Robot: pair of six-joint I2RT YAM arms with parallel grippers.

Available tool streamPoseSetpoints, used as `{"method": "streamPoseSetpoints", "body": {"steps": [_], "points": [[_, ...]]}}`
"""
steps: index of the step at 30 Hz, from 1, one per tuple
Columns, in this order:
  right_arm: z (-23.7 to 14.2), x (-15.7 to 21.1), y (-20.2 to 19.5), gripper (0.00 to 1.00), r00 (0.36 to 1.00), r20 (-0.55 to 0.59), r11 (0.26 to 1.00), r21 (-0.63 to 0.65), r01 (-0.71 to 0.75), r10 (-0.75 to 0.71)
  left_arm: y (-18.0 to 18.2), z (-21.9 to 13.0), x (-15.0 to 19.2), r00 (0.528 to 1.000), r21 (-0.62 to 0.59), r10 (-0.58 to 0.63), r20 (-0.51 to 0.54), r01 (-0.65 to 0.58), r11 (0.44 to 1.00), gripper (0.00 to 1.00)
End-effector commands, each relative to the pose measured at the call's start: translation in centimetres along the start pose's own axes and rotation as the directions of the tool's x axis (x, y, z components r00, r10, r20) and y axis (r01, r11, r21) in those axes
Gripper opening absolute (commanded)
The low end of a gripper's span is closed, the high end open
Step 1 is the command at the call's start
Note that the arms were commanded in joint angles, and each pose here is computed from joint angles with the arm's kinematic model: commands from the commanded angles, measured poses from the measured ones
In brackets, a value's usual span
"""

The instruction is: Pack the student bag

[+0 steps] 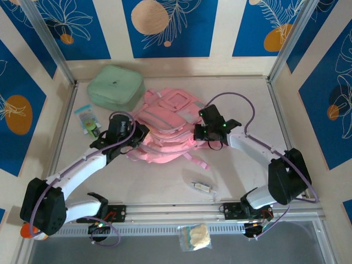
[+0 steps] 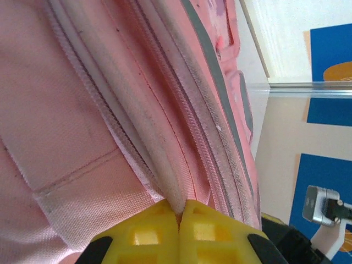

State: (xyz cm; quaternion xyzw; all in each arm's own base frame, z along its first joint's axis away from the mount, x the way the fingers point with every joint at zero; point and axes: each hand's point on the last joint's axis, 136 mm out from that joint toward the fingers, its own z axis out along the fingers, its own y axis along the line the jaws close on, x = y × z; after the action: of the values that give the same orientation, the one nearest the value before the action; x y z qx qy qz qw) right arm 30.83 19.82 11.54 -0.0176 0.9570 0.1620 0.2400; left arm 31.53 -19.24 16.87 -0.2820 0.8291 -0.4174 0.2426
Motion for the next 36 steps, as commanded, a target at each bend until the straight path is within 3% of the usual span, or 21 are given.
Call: {"method": "streamPoseSetpoints", "body": {"steps": [1,5,9,12,20,30,34,36], "points": [[0.8,3.1,-1.1,0.0,0.998,-0.059,0.995,0.101,-0.004,0.01,0.5,-0.2,-2.7,0.994,0.001,0.061,0.092,-0.062,0.998,0.0],[-0.2,2.3,0.6,0.19,0.996,-0.091,0.995,0.098,-0.019,0.028,1.6,-0.3,-2.4,0.992,-0.036,0.102,0.08,-0.099,0.994,0.0],[-2.8,-0.2,2.9,0.46,0.998,-0.051,0.999,0.03,-0.035,0.036,1.9,-0.1,-1.8,0.992,-0.019,0.108,0.059,-0.107,0.994,0.0],[-3.1,-1.5,4.2,0.54,0.992,-0.082,0.995,-0.021,-0.102,0.1,1.8,0.1,-1.6,0.992,-0.005,0.119,0.046,-0.119,0.993,0.0],[0.4,-3.8,6.3,0.53,0.969,-0.162,0.979,-0.057,-0.196,0.185,2.5,0.7,-1.2,0.992,-0.02,0.122,0.02,-0.122,0.992,0.0],[3.9,-2.1,6.2,0.48,0.937,-0.241,0.96,-0.053,-0.274,0.254,2.9,1.3,-0.8,0.993,-0.021,0.117,-0.001,-0.117,0.993,0.0],[4.6,-2.3,7.4,0.41,0.921,-0.286,0.933,-0.162,-0.32,0.266,2.8,1.2,-0.7,0.993,-0.009,0.117,0.002,-0.117,0.993,0.0],[4.2,-2.8,7.7,0.33,0.922,-0.283,0.928,-0.183,-0.323,0.265,2.8,1.1,-0.9,0.991,-0.023,0.136,0.003,-0.136,0.99,0.0]]}}
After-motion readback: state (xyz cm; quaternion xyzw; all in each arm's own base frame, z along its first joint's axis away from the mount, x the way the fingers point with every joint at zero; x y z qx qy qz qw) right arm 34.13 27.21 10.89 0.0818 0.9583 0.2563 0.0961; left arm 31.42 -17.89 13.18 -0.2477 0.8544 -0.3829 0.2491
